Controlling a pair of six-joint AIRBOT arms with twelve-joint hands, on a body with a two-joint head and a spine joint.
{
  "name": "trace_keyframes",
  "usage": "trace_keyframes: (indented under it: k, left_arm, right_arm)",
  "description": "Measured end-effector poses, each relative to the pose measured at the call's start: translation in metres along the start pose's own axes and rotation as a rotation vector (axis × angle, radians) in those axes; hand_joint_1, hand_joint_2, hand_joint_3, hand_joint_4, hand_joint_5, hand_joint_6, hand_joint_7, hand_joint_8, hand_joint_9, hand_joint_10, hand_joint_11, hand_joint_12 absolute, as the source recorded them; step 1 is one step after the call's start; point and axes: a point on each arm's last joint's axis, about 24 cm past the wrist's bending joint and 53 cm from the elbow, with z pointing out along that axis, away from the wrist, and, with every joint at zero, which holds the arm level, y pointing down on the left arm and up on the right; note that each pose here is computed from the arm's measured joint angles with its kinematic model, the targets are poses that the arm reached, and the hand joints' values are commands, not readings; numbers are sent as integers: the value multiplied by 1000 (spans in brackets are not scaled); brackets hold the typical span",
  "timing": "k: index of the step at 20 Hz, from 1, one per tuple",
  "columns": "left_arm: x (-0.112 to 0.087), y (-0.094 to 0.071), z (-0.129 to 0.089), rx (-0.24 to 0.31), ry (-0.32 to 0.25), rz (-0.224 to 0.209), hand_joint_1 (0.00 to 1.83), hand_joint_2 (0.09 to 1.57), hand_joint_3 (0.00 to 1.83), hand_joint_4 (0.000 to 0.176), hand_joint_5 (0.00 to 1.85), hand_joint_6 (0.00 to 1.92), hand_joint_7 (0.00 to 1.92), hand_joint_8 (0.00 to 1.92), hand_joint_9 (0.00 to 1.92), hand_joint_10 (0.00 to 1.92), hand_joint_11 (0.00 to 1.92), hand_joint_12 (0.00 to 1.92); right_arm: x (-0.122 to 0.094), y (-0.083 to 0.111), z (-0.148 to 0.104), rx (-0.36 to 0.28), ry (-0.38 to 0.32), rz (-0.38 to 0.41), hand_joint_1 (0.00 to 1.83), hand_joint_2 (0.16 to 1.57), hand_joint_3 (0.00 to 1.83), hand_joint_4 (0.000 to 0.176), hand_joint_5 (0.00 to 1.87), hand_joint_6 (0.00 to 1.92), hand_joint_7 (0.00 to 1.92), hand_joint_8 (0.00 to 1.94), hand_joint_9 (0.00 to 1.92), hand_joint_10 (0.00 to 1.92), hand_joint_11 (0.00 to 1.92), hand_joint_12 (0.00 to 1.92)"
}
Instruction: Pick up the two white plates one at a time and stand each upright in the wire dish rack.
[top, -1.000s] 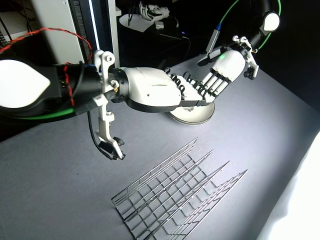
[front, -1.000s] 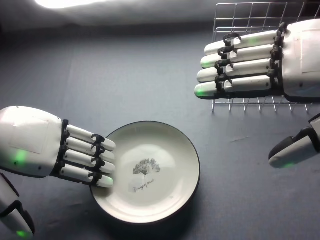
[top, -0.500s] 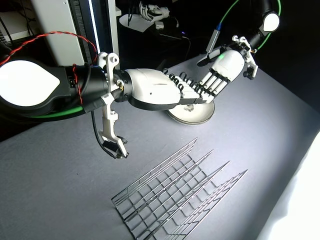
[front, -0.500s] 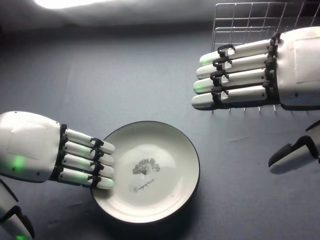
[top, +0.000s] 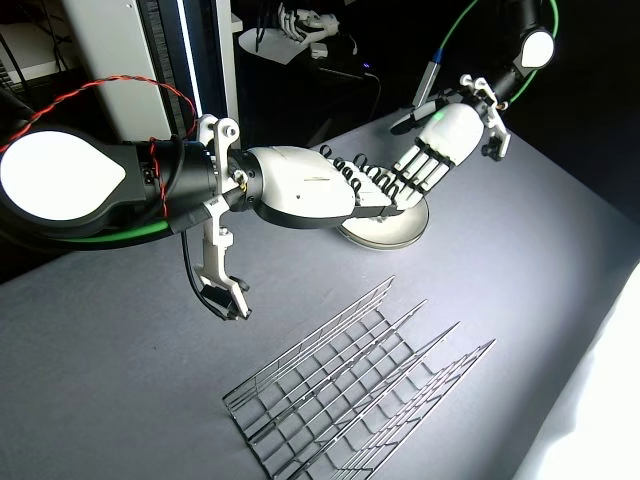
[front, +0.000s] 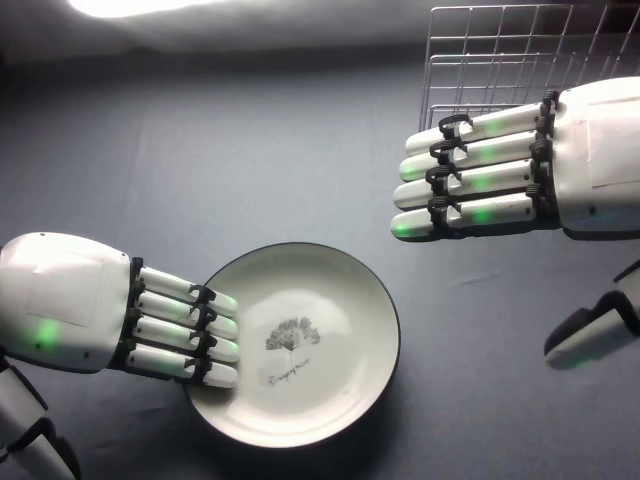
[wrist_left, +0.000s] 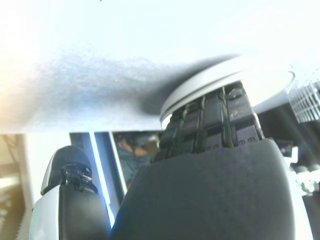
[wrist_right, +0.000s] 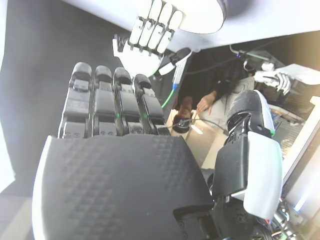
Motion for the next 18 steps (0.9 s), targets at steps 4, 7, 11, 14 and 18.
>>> trace_keyframes:
  k: [4, 7, 11, 14, 18]
  left_arm:
    - [-4, -1, 13, 7, -14, -6, 0, 1036, 5, 0, 0, 0, 0, 0, 0, 0, 0, 0]
    - [-12, -5, 28, 29, -36, -4, 0, 1034, 3, 0, 0, 0, 0, 0, 0, 0, 0, 0]
    - [-25, -8, 48, 48, -60, 13, 0, 1024, 0, 0, 0, 0, 0, 0, 0, 0, 0, 0]
    - [-36, -8, 58, 55, -74, 31, 0, 1022, 0, 0, 0, 0, 0, 0, 0, 0, 0, 0]
    - [-39, -8, 60, 59, -78, 37, 0, 1035, 4, 0, 0, 0, 0, 0, 0, 0, 0, 0]
  right_arm:
    - [0, 0, 0, -2, 1, -1, 0, 1120, 28, 0, 0, 0, 0, 0, 0, 0, 0, 0]
    - [3, 0, 0, -1, 8, 4, 0, 1098, 14, 0, 0, 0, 0, 0, 0, 0, 0, 0]
    - [3, 0, 0, -1, 7, 5, 0, 1079, 3, 0, 0, 0, 0, 0, 0, 0, 0, 0]
    - [3, 0, 0, -1, 7, 5, 178, 1105, 10, 0, 0, 0, 0, 0, 0, 0, 0, 0]
    - [8, 2, 1, -10, 26, -14, 1065, 999, 0, 0, 69, 18, 37, 5, 41, 10, 0, 406]
